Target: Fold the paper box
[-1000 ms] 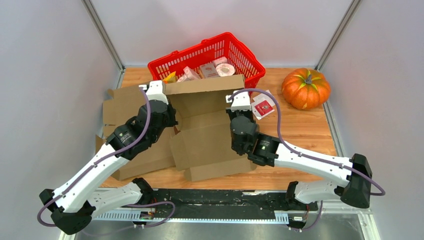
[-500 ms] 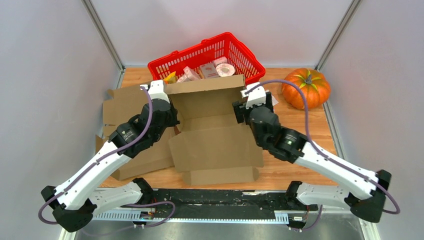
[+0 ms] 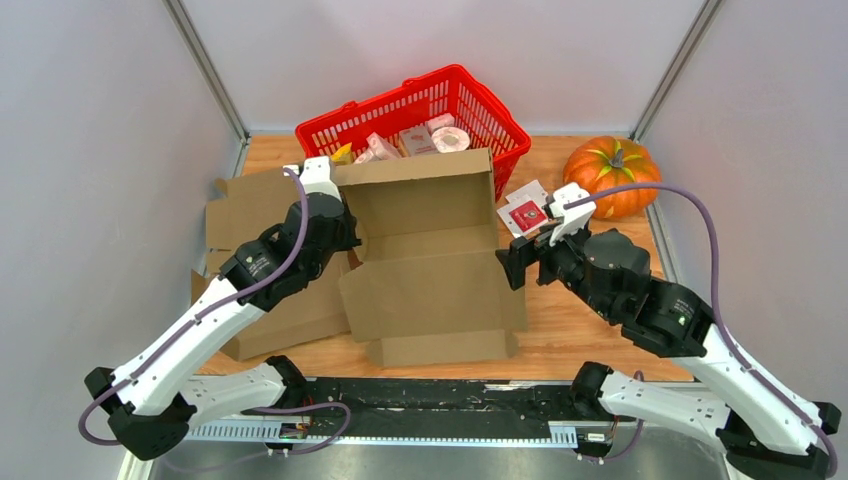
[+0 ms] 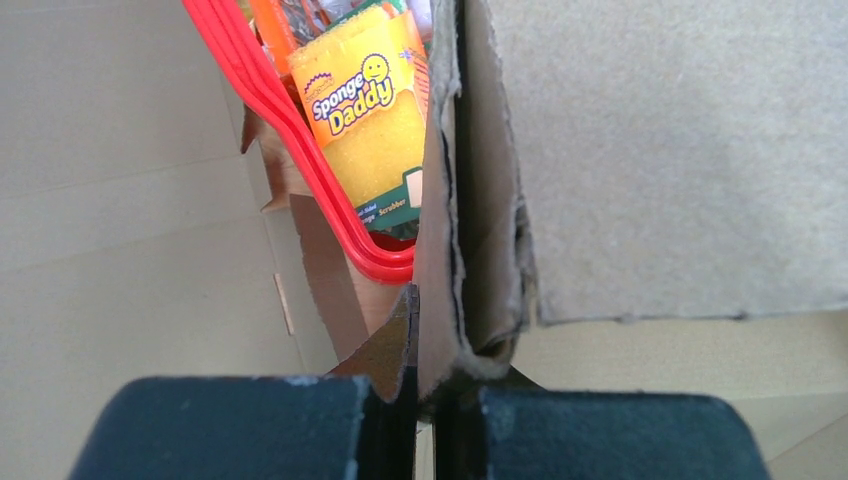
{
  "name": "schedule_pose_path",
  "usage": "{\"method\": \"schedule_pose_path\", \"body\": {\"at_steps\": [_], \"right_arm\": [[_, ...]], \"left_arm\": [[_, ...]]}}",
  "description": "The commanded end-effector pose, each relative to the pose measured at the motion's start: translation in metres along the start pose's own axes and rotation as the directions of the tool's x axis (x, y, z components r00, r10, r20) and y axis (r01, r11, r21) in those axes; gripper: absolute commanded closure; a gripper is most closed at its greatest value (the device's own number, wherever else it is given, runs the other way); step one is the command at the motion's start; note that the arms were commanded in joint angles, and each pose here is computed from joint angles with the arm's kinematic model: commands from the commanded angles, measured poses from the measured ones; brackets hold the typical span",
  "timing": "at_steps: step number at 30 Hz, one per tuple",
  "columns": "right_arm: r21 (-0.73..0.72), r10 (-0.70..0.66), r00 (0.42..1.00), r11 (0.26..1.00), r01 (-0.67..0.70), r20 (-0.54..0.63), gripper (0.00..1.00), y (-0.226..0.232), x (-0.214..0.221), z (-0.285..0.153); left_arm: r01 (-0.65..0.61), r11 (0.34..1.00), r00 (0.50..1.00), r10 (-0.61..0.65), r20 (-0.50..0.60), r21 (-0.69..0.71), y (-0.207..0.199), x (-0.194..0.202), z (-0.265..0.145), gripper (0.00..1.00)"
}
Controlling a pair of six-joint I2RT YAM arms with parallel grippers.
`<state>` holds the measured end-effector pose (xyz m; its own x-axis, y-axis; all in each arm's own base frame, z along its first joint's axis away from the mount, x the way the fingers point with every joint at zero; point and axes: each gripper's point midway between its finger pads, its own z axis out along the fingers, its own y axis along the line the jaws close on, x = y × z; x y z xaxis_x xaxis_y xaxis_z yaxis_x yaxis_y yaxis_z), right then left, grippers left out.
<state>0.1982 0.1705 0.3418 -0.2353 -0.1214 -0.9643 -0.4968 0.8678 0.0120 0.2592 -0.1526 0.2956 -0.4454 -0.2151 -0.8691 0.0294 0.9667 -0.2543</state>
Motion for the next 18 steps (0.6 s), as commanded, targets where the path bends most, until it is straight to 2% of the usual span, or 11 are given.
{"method": "schedule_pose_path", "body": {"at_steps": [1,2,3,4,5,6,9,12,16,18], "right_arm": [[-0.082,0.016,0.984,0.996,-0.03,-0.175,0.0,0.007,0.049,0.001],[-0.047,0.051,0.982,0.997,-0.06,-0.184,0.0,-0.004,0.052,0.0],[-0.119,0.066,0.978,0.989,-0.091,-0.195,0.0,0.005,0.055,-0.004],[-0.153,0.097,0.984,0.981,-0.119,-0.148,0.0,0.007,0.047,-0.012],[-0.159,0.14,0.979,0.974,-0.164,-0.151,0.0,0.005,0.051,-0.013],[-0.215,0.157,0.97,0.957,-0.196,-0.187,0.0,0.014,0.062,-0.014],[-0.167,0.231,0.925,0.942,-0.29,-0.301,0.0,0.014,0.097,-0.016],[-0.175,0.301,0.89,0.91,-0.375,-0.342,0.0,0.023,0.118,-0.028],[-0.202,0.382,0.894,0.881,-0.429,-0.232,0.0,0.022,0.109,-0.041],[-0.099,0.418,0.889,0.892,-0.441,-0.187,0.0,0.004,0.108,-0.04]], "left_arm": [[0.064,0.994,0.997,-0.068,0.046,0.091,-0.017,-0.024,-0.014,1.0],[0.067,0.993,0.996,-0.072,0.048,0.1,-0.018,-0.024,-0.015,1.0],[0.069,0.991,0.996,-0.074,0.041,0.111,-0.02,-0.023,-0.015,1.0],[0.083,0.99,0.995,-0.088,0.04,0.112,-0.019,-0.022,-0.016,1.0],[0.092,0.989,0.994,-0.097,0.042,0.116,-0.02,-0.022,-0.017,1.0],[0.101,0.99,0.993,-0.106,0.044,0.102,-0.017,-0.021,-0.016,1.0],[0.163,0.983,0.983,-0.169,0.073,0.082,-0.01,-0.024,-0.018,1.0],[0.269,0.963,0.955,-0.271,0.118,0.029,0.005,-0.03,-0.023,1.0],[0.378,0.926,0.912,-0.374,0.169,0.009,0.02,-0.031,-0.029,1.0],[0.431,0.902,0.887,-0.425,0.18,0.004,0.024,-0.03,-0.029,1.0]]}}
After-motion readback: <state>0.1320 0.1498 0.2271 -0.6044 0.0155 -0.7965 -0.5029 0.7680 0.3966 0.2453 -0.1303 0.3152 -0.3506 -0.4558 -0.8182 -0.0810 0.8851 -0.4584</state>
